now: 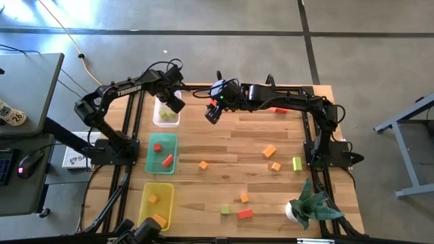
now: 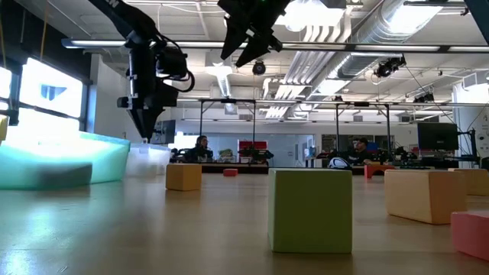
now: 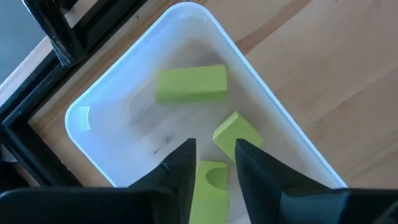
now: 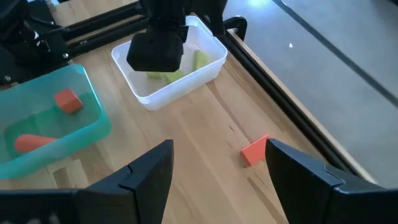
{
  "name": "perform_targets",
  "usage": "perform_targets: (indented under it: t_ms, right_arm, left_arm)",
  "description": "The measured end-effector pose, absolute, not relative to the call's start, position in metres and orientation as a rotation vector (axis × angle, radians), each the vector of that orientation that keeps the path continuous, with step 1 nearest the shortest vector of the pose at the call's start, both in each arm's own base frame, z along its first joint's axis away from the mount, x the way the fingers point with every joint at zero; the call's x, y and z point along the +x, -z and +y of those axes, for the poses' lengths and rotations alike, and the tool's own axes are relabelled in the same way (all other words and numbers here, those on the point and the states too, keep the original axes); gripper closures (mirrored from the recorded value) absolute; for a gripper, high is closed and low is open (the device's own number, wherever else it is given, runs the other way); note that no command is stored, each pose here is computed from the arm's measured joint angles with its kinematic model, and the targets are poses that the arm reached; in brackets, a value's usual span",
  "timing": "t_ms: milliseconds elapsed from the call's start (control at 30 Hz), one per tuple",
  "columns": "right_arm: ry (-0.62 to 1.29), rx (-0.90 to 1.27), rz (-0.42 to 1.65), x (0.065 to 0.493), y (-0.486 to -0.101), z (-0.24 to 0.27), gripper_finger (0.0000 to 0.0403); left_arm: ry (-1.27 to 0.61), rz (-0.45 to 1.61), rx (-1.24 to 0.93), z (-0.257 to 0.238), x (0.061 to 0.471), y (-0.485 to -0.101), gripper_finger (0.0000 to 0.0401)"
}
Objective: Sort & place blocks by color
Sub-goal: Put the orange rectangular block into the blue bin
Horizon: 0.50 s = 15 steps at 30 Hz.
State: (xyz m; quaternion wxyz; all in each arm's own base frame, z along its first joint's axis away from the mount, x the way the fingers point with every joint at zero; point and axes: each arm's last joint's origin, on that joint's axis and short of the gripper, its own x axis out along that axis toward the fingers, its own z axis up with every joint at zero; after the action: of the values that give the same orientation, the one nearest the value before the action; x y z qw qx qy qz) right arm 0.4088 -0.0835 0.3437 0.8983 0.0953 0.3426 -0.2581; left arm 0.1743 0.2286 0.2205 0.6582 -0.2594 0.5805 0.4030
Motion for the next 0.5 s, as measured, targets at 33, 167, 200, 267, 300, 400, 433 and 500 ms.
perform_targets:
  t_ms: [33, 167, 200, 267, 300, 400, 433, 500]
  right_arm:
    - [0.54, 0.21, 0.711, 0.408, -0.343, -0.083, 0.0164]
    - [0.569, 0.272, 0.743, 0.405, -0.34, -0.082, 0.0164]
    - [0.578, 0.29, 0.757, 0.404, -0.339, -0.081, 0.0164]
    - [0.597, 0.317, 0.792, 0.401, -0.336, -0.08, 0.0164]
    - [0.606, 0.329, 0.814, 0.399, -0.334, -0.079, 0.0164]
    - [0.638, 0.317, 0.886, 0.393, -0.33, -0.079, 0.0164]
    - [0.658, 0.304, 0.909, 0.391, -0.329, -0.079, 0.0164]
    - [0.7, 0.28, 0.954, 0.386, -0.327, -0.082, 0.0164]
  left_arm:
    - [-0.908, 1.318, -0.582, 0.229, 0.174, -0.22, 0.0293]
    - [-0.908, 1.318, -0.581, 0.229, 0.174, -0.221, 0.0272]
    - [-0.908, 1.319, -0.58, 0.229, 0.174, -0.221, 0.0267]
    - [-0.898, 1.323, -0.57, 0.229, 0.174, -0.221, 0.026]
    - [-0.891, 1.327, -0.563, 0.229, 0.174, -0.221, 0.0257]
    - [-0.864, 1.34, -0.534, 0.228, 0.175, -0.221, 0.0254]
    - [-0.858, 1.343, -0.527, 0.228, 0.175, -0.221, 0.0254]
    - [-0.856, 1.334, -0.522, 0.229, 0.177, -0.223, 0.0255]
